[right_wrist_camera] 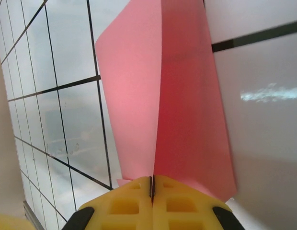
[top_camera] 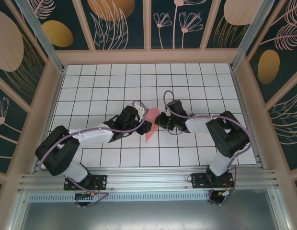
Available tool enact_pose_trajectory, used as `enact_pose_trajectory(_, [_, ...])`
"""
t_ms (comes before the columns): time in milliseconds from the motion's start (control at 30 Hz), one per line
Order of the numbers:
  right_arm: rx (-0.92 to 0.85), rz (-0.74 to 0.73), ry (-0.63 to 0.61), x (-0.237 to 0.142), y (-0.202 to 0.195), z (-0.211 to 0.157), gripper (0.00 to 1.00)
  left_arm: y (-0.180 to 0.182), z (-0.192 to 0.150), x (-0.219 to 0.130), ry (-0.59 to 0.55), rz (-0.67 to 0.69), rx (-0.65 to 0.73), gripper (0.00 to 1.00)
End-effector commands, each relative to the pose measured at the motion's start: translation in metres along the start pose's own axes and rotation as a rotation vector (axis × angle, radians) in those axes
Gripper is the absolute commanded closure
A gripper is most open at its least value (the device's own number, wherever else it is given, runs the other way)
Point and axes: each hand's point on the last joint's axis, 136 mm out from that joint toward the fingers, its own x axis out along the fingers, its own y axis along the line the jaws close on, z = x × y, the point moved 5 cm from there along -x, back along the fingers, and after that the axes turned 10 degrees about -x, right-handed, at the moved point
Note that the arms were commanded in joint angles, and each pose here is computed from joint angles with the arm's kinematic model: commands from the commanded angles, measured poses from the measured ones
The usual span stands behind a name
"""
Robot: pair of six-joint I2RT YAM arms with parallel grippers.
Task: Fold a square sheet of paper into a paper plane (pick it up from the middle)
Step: Fourth fold the wing at the center of the table.
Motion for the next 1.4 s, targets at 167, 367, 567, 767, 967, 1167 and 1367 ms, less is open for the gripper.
enact_pose_trajectory(167, [0.191, -0.114, -0.157, -0.019, 0.010, -0.004, 0.98, 0.007, -0.024, -0.018, -0.043, -0.016, -0.011, 0.65])
enact_pose_trajectory(367, [0.307, -0.179, -0.228, -0.036, -0.007, -0.023, 0.98, -0.006, -0.035, -0.013, -0.060, -0.013, 0.068, 0.62])
enact_pose_trajectory(567, [0.329, -0.177, -0.256, -0.047, -0.006, -0.028, 0.98, -0.008, -0.039, 0.000, -0.043, 0.023, 0.157, 0.62])
enact_pose_trajectory(767, [0.327, -0.173, -0.257, -0.048, -0.002, -0.026, 0.98, -0.019, -0.048, 0.009, -0.027, 0.022, 0.219, 0.60])
enact_pose_trajectory(967, [0.322, -0.161, -0.250, -0.046, 0.000, -0.025, 0.97, -0.026, -0.051, 0.020, -0.025, 0.051, 0.262, 0.59])
enact_pose_trajectory(1167, [0.313, -0.156, -0.256, -0.044, 0.000, -0.023, 0.97, -0.030, -0.053, 0.032, -0.017, 0.077, 0.296, 0.62])
enact_pose_trajectory(1367, [0.312, -0.112, -0.226, -0.042, 0.004, -0.024, 0.96, -0.028, -0.055, 0.040, -0.006, 0.096, 0.311, 0.63])
